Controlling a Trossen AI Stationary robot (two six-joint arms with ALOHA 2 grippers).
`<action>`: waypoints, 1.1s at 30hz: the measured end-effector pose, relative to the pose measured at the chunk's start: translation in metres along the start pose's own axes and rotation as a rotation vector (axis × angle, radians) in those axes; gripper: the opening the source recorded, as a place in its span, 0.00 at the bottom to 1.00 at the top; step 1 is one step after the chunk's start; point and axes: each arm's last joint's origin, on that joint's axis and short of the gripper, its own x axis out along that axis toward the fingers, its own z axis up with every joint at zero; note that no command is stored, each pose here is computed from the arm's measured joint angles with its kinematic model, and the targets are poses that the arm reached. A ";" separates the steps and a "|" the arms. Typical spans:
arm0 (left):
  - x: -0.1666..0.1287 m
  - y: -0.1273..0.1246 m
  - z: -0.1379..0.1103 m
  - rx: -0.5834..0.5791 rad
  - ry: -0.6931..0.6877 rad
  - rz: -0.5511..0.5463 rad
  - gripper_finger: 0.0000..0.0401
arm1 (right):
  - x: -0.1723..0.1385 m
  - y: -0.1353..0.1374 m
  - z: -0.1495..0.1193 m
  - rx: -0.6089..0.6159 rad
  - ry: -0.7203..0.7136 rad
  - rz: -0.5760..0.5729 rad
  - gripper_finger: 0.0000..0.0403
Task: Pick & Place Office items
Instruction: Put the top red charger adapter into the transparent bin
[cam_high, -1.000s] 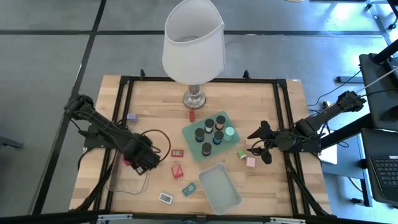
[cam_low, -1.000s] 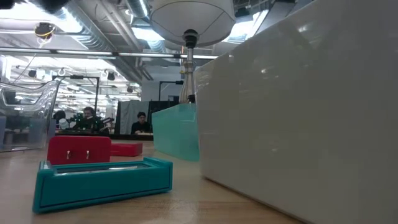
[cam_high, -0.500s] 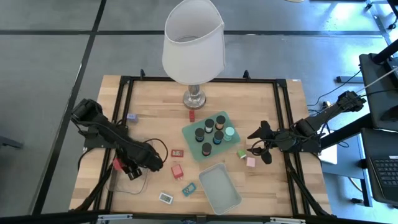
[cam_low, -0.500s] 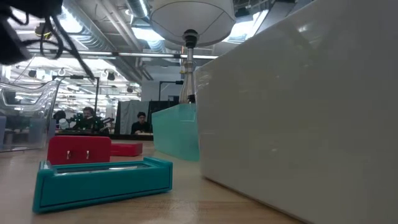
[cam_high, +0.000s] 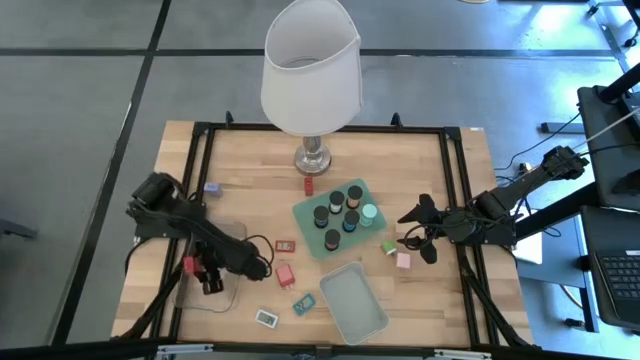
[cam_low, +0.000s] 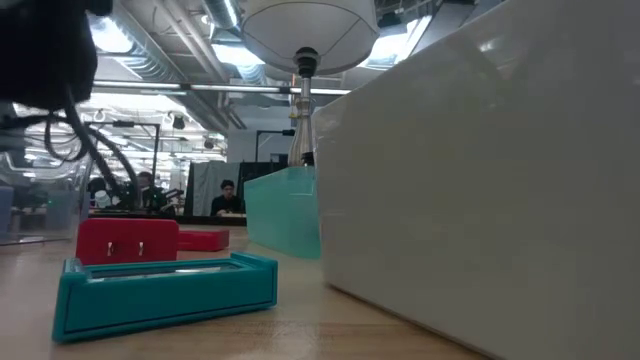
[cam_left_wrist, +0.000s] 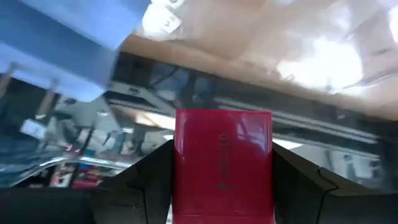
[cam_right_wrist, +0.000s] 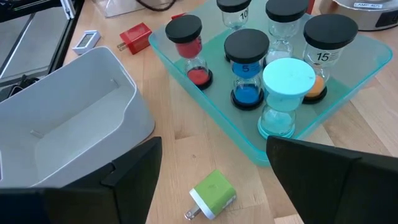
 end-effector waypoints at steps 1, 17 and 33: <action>0.002 0.001 0.000 0.000 0.018 0.015 0.53 | 0.000 0.000 0.000 0.001 -0.001 0.000 0.72; 0.009 0.006 0.002 0.043 0.001 0.103 0.57 | 0.000 0.000 0.000 0.000 -0.001 0.000 0.72; 0.009 0.004 0.004 0.056 -0.020 0.085 0.59 | 0.000 0.000 0.000 0.000 0.000 0.000 0.72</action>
